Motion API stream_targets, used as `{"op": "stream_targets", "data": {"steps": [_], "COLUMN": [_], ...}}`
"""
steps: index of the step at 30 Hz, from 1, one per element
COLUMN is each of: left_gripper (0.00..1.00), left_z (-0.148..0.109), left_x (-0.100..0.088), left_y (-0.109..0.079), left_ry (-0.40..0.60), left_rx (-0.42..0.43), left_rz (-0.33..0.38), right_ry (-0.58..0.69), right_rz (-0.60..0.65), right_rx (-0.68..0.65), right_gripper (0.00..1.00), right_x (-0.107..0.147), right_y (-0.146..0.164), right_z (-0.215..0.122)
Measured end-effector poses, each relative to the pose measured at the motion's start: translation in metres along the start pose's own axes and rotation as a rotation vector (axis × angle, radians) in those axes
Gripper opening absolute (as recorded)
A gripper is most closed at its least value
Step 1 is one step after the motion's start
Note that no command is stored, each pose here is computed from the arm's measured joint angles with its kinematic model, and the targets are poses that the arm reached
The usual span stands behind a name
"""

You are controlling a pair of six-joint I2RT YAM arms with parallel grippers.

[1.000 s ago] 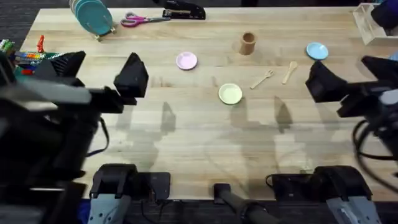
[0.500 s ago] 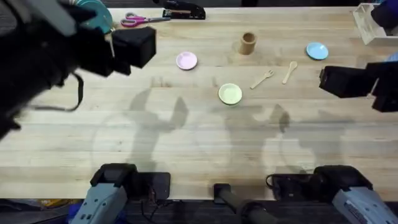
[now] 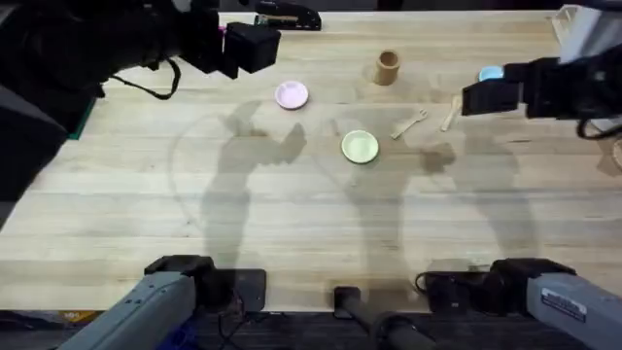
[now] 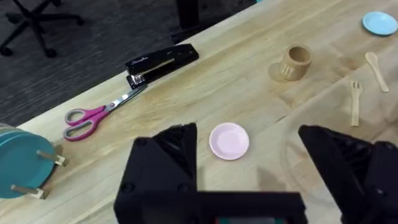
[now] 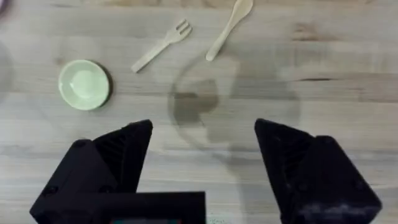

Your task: Pick up a utensil and set it on the pink plate, then put the other utensil in the container.

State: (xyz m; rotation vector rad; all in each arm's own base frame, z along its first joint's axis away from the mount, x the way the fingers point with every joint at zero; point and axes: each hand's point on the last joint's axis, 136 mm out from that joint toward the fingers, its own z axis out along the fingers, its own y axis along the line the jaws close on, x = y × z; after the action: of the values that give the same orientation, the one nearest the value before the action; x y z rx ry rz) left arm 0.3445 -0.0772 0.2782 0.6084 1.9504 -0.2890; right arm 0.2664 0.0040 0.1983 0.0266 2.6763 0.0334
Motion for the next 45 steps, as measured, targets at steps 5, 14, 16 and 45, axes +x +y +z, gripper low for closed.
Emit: {"op": "stream_targets", "data": {"steps": [5,14,16,45], "left_gripper": [0.993,0.993,0.993,0.993], "left_z": [0.0,0.0,0.0,0.0], "left_x": [-0.001,-0.001,-0.001,0.003], "left_y": [0.0,0.0,0.0,-0.001], "left_ry": [-0.003,-0.003,-0.003,0.01], "left_rx": [0.003,0.003,0.003,0.007], "left_rz": [0.004,0.004,0.004,-0.003], "right_ry": [0.069,0.108,0.128,0.302], "right_rz": [0.001,0.091,0.137,0.376], "right_rx": [0.002,0.017,0.029,0.083], "right_gripper": [0.998,0.998,0.998,0.997], "right_x": [-0.002,-0.017,-0.022,-0.04], "right_y": [0.0,-0.009,-0.016,-0.034], "right_z": [0.025,0.056,0.063,0.192]}}
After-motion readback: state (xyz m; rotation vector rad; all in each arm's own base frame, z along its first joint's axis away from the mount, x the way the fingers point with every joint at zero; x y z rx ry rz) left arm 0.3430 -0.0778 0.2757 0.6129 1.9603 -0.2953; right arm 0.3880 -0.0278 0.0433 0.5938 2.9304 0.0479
